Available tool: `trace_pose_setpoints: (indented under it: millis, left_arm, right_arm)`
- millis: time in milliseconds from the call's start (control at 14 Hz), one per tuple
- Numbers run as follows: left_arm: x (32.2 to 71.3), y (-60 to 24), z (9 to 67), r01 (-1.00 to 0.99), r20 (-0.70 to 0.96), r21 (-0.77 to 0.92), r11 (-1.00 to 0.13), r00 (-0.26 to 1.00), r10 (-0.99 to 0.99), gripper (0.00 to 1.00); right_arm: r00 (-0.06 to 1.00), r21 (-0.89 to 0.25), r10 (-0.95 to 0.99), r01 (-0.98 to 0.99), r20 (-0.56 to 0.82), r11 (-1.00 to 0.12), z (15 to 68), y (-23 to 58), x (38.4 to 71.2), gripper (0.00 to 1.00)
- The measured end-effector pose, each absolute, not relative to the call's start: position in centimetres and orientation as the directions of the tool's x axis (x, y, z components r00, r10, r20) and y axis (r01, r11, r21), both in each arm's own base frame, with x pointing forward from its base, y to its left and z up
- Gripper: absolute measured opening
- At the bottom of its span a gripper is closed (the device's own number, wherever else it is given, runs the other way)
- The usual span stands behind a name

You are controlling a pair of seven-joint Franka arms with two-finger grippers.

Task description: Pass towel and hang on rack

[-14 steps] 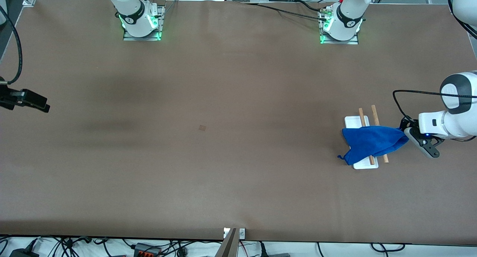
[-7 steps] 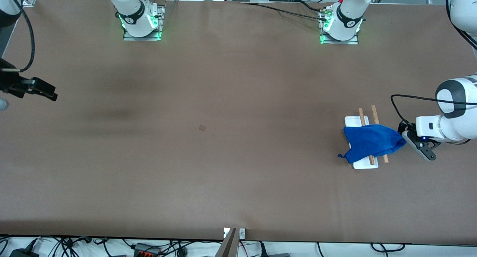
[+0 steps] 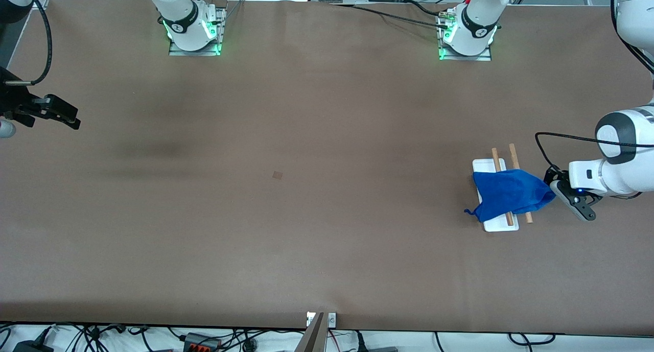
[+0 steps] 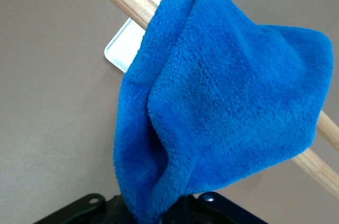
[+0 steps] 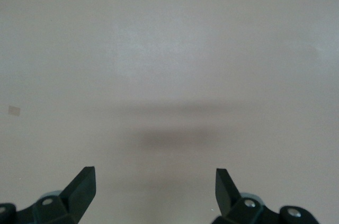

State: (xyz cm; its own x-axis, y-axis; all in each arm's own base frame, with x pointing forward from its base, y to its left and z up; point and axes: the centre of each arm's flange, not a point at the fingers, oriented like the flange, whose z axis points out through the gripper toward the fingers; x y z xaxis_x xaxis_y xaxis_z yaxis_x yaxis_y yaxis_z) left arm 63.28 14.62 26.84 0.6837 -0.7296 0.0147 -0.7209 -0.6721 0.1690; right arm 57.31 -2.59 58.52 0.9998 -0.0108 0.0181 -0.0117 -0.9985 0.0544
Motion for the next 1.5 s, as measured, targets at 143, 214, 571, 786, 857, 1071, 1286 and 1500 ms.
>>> trace_pose_setpoints:
  millis: [143,214,571,786,857,1071,1286,1500]
  left_arm:
    - [63.6,14.7,26.6,-0.721,0.018,0.169,-0.672,0.684,-0.729,0.41]
    - [63.8,14.8,26.6,-0.721,0.021,0.168,-0.672,0.684,-0.729,0.50]
    - [63.8,16.4,26.1,-0.752,0.076,0.188,-0.632,0.653,-0.754,0.98]
    - [63.7,17.0,26.3,-0.752,0.080,0.188,-0.632,0.653,-0.753,1.00]
    - [63.7,17.1,26.5,-0.752,0.079,0.191,-0.631,0.653,-0.753,1.00]
    - [63.8,18.0,28.2,-0.747,0.083,0.182,-0.639,0.659,-0.747,1.00]
    - [63.9,18.3,31.6,-0.742,0.086,0.180,-0.646,0.666,-0.741,1.00]
    - [64.6,18.2,37.3,-0.736,0.075,0.215,-0.642,0.668,-0.741,1.00]
  right_arm:
    - [1.000,0.054,-0.007,-0.008,0.018,-0.999,58.5,-2.4,57.3,1.00]
    - [1.000,0.053,-0.004,-0.005,0.020,-0.999,58.5,-2.2,57.4,1.00]
    - [0.998,0.053,0.030,0.028,0.046,-0.998,58.6,-0.3,57.7,1.00]
    - [0.998,0.053,0.026,0.023,0.055,-0.998,58.6,-0.6,57.8,1.00]
    - [0.998,0.053,0.025,0.022,0.056,-0.998,58.7,-0.6,57.8,1.00]
    - [0.998,0.053,0.023,0.020,0.058,-0.998,58.8,-0.8,57.8,1.00]
    - [0.998,0.053,0.011,0.008,0.058,-0.999,58.8,-1.4,57.8,1.00]
    - [0.998,0.053,0.000,-0.003,0.058,-0.999,58.8,-2.1,57.8,1.00]
